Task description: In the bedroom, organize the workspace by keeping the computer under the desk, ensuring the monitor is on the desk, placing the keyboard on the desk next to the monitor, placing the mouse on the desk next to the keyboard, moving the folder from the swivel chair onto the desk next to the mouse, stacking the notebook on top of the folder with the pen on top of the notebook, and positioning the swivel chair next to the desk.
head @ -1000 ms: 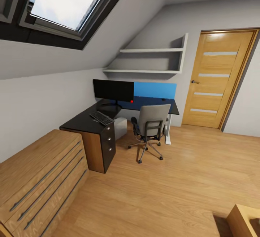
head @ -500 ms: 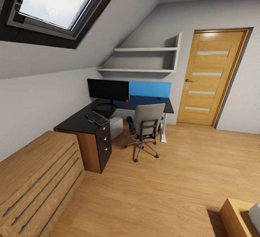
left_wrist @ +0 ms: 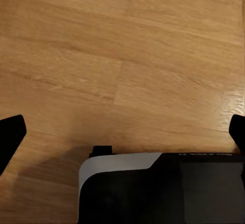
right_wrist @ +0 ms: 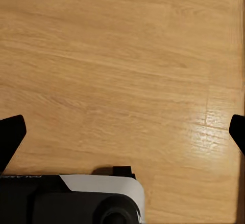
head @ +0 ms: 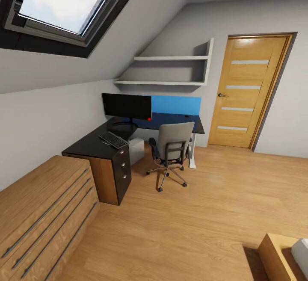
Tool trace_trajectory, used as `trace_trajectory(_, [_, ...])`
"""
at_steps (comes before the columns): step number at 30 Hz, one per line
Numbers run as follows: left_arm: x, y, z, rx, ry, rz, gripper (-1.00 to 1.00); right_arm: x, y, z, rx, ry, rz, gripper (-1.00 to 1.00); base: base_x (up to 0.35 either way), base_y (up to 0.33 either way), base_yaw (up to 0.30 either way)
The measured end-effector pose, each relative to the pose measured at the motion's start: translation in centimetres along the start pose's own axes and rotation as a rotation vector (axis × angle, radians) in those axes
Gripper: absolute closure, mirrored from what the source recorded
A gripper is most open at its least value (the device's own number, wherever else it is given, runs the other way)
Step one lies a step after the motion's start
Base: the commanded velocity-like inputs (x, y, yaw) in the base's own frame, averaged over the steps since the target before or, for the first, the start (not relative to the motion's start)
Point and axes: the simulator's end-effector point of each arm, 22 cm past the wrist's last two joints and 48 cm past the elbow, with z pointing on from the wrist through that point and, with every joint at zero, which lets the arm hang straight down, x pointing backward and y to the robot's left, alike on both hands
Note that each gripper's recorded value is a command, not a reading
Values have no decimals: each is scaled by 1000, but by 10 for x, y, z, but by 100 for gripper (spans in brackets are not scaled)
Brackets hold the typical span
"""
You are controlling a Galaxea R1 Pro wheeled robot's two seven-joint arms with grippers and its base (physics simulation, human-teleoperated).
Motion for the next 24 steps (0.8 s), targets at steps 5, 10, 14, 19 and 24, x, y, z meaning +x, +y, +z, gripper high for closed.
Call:
trace_trajectory(5, [-15, 6, -1, -10, -72, 2, -100, -13, -1, -1, 4, -65, 1, -100, 0, 0, 0])
trace_trajectory(10, [-19, 9, -1, -15, -92, 3, -100, -18, -2, -1, 6, -87, 1, -100, 16, 0, 0])
trace_trajectory(14, [-16, 13, -2, -21, -89, 5, -100, -20, -3, -2, 8, -95, 1, -100, 181, 0, 0])
trace_trajectory(19, [5, 17, -5, -28, -44, -1, -100, -21, -9, -2, 29, -98, 2, -100, 295, 0, 0])
trace_trajectory(24, [7, 32, -6, -61, -43, -45, -100, -23, -8, -1, 30, -102, 3, -100, 324, 0, 0])
